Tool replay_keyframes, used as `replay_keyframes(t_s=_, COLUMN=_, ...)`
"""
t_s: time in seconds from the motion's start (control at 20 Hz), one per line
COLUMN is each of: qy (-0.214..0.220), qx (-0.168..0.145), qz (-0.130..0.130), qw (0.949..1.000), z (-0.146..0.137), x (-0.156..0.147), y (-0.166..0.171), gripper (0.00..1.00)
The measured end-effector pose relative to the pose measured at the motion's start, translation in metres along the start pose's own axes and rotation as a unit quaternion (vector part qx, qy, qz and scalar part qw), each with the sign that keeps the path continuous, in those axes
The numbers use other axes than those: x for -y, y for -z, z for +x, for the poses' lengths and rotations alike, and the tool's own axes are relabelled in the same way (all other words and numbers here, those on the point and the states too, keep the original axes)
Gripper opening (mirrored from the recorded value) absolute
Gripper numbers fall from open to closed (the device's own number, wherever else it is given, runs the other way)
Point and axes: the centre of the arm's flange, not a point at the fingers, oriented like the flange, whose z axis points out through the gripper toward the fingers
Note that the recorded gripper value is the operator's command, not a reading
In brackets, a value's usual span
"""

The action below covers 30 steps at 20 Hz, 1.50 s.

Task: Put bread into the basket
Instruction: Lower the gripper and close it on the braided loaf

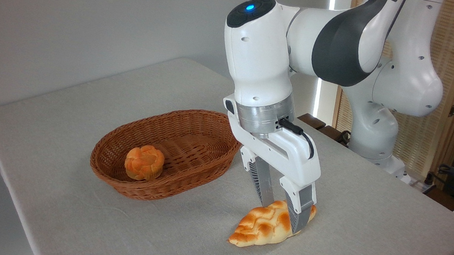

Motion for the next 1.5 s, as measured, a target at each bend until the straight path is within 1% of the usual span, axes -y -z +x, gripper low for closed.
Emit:
replay_keyframes(t_s=0.25, qy=0.001, qx=-0.002, qz=-0.006, qw=1.0000, z=0.002, x=-0.001, y=-0.004, gripper=1.00)
replay_keyframes(t_s=0.3, qy=0.000, qx=-0.002, qz=-0.009, qw=1.0000, z=0.003, x=-0.002, y=-0.006, gripper=0.98)
replay_keyframes(t_s=0.4, qy=-0.001, qx=-0.001, qz=-0.012, qw=0.9999, z=0.005, x=-0.002, y=-0.009, gripper=0.80)
replay_keyframes(t_s=0.5, qy=-0.001, qx=-0.001, qz=-0.014, qw=0.9999, z=0.006, x=-0.002, y=-0.010, gripper=0.52)
replay_keyframes(t_s=0.6, qy=-0.002, qx=0.000, qz=-0.015, qw=0.9999, z=0.007, x=-0.002, y=-0.011, gripper=0.35)
replay_keyframes(t_s=0.7, qy=-0.002, qx=0.000, qz=-0.016, qw=0.9999, z=0.008, x=-0.003, y=-0.012, gripper=0.26)
replay_keyframes(t_s=0.8, qy=-0.005, qx=0.001, qz=-0.017, qw=0.9999, z=0.010, x=-0.004, y=-0.013, gripper=0.24)
replay_keyframes(t_s=1.35, qy=-0.007, qx=0.002, qz=-0.018, qw=0.9998, z=0.012, x=-0.004, y=-0.015, gripper=0.24)
replay_keyframes(t_s=1.5, qy=-0.007, qx=0.004, qz=-0.020, qw=0.9998, z=0.012, x=-0.004, y=-0.017, gripper=0.22)
